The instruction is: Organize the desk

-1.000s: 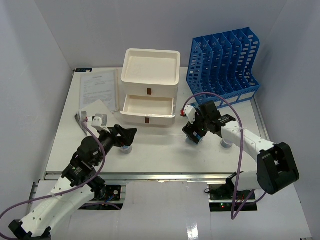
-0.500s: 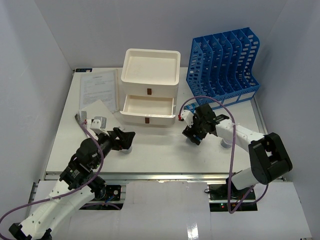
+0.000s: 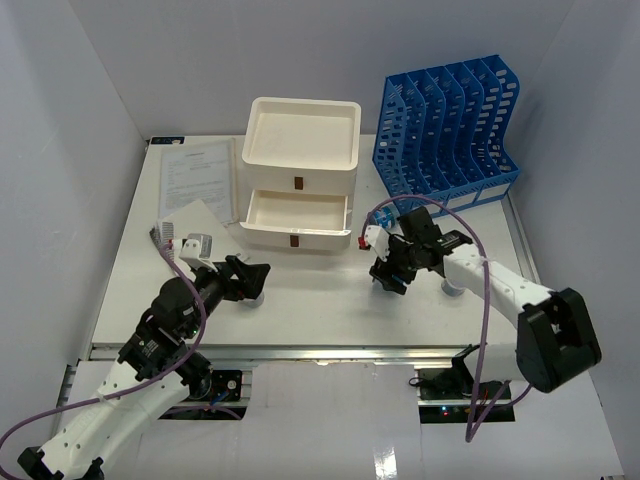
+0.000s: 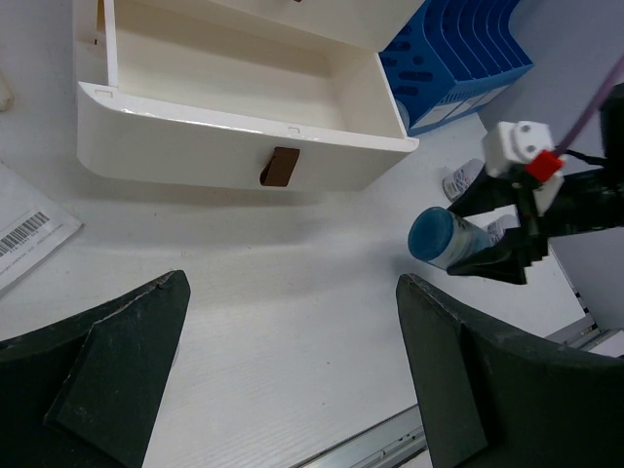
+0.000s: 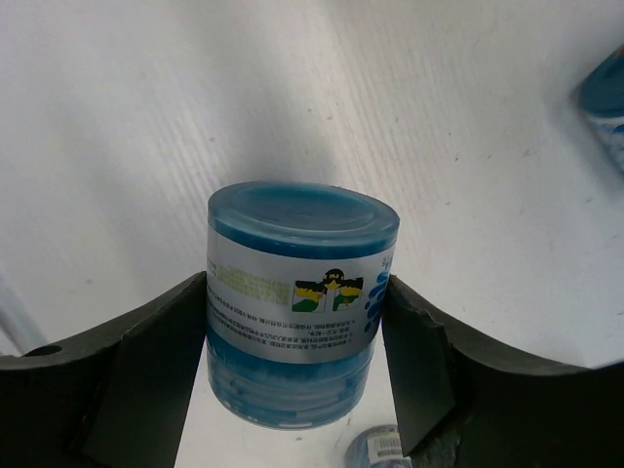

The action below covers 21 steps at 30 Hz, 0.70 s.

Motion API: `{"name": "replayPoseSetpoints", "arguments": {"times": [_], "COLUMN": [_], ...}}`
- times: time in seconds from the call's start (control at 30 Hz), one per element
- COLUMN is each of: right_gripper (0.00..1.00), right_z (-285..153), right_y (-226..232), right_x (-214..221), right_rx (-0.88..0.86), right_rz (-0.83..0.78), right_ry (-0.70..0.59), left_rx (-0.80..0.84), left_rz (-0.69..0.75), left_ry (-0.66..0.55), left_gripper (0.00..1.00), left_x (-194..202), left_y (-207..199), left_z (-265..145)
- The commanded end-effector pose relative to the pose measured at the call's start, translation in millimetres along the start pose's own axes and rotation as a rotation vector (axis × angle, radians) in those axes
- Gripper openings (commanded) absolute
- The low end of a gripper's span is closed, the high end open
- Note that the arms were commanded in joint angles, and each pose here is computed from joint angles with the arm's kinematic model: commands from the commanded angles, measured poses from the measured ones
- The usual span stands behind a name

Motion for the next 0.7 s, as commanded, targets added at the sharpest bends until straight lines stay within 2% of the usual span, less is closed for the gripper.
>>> {"name": "replayPoseSetpoints", "arguments": {"times": [0.0,0.13,0.23,0.33,0.5,0.67], "right_gripper": [0.19,0.18,0.18,0.18,0.20,0.21], "right_z": [-65.3,-101.6,-107.2,-118.8,-102.3,-74.3], "right_y": [9.6,5.0,0.0,-11.7,-23.1,-34.1], "right_x": [-61.3,-100.4,-129.7,-173.8,-230.1,-253.0], "right_rx": [-0.048,-0.018,-0.021,0.055,0.129,0.211], "right_rz": [-0.241,-0.336,-0.357,-0.391,-0.399,-0.412], "right_ry": [-0.288,-0.417,-0.467,-0.523,-0.558,-0.530], "left_rx": [0.020,0.023,0.026,0.037,0.046,0.052], "left_rz": [0.001,0.004,0.004,-0.007,-0.021,-0.023], "left_ry": [-0.006,-0.005,-0.001,-0.002,-0.014,-0.019], "left_gripper": [0.98,0.98,0.98,0.98,0.98,0.98], "left_x": [-3.1,-3.7,-3.6,-4.6,-9.4,-14.0], "left_y": [-3.2,-4.0,-4.6,-6.6,-9.2,-11.5], "left_z": [-2.6,-1.9,-1.8,-3.0,-6.0,-8.7]}}
Point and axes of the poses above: each gripper's point midway between its finger pads, its own z axis out along the fingers, its own y axis along the line the jaws close on, x = y × z, the point moved 6 cm from there along -z, back along the fingers, and after that the axes turned 2 degrees about z, right-handed, at the moved point
